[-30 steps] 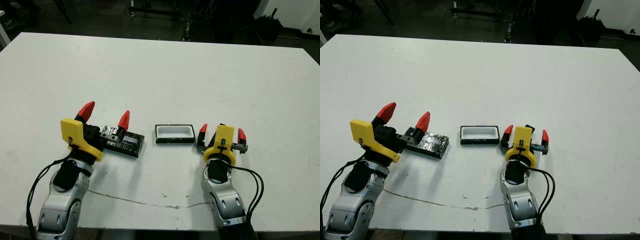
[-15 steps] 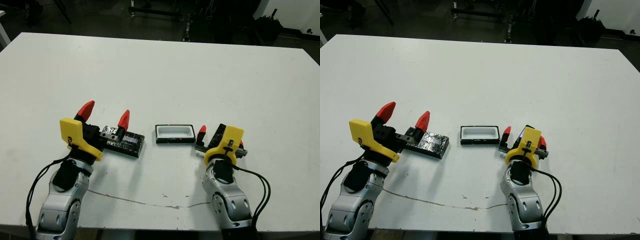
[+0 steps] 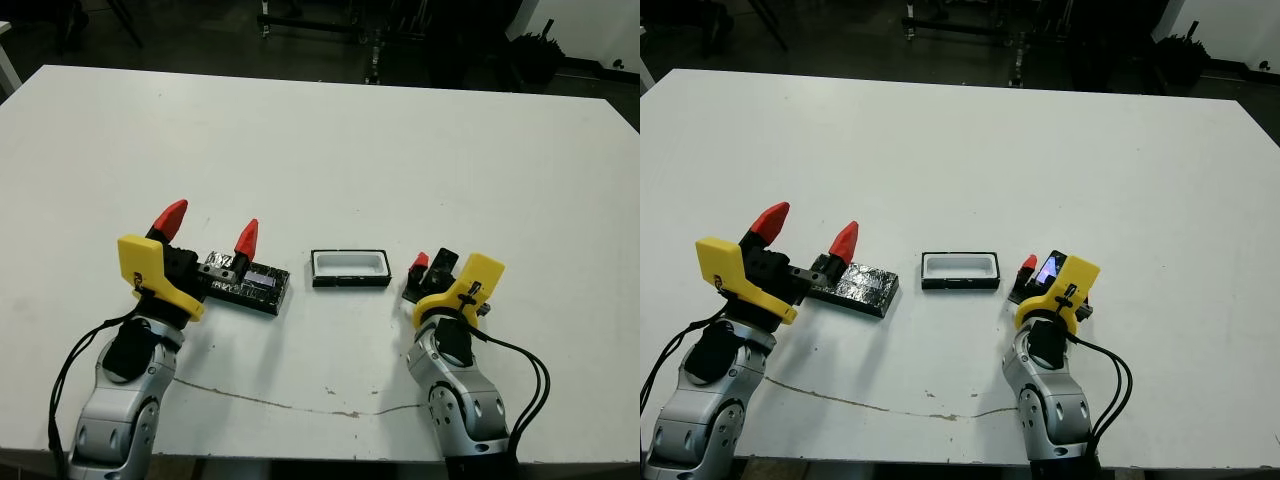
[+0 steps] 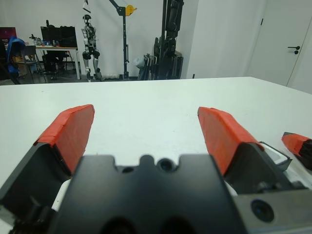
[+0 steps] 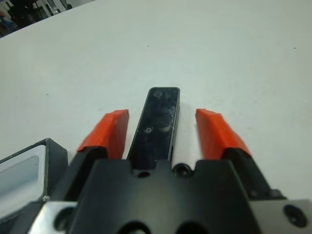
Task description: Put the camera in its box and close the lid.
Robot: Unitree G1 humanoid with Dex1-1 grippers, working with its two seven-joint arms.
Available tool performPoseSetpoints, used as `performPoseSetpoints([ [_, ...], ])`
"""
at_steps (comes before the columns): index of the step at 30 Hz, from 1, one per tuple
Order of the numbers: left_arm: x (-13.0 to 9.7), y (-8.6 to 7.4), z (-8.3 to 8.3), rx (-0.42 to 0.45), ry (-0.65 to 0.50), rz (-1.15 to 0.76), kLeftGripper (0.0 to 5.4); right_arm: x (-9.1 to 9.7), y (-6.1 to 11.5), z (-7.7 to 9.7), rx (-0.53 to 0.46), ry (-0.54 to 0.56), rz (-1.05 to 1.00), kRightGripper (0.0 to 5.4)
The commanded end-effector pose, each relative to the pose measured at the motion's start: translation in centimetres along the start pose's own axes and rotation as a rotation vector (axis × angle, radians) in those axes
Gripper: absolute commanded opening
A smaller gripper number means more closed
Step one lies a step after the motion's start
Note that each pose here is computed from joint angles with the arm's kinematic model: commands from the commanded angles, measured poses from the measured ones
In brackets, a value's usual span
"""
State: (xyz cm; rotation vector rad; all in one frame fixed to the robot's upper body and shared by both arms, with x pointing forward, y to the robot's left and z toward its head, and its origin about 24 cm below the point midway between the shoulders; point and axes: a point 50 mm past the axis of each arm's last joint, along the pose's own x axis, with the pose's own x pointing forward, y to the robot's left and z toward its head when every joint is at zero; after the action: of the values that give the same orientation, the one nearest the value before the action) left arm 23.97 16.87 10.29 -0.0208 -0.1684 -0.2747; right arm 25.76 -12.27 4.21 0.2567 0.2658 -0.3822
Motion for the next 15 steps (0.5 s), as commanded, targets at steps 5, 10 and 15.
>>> performPoseSetpoints([
  [5, -0.17, 0.35, 0.09, 0.0, 0.016, -0.001, 5.4, -1.86, 2.21, -3.61, 0.052, 0.224, -0.005, 2.43],
  [10, -0.15, 0.26, 0.23, -0.006, 0.009, -0.002, 5.4, -1.87, 2.0, -3.9, 0.023, 0.22, -0.001, 1.74],
  [15, -0.17, 0.18, 0.29, -0.005, 0.003, -0.008, 5.4, -1.97, 1.81, -4.08, -0.013, 0.214, -0.001, 1.7],
])
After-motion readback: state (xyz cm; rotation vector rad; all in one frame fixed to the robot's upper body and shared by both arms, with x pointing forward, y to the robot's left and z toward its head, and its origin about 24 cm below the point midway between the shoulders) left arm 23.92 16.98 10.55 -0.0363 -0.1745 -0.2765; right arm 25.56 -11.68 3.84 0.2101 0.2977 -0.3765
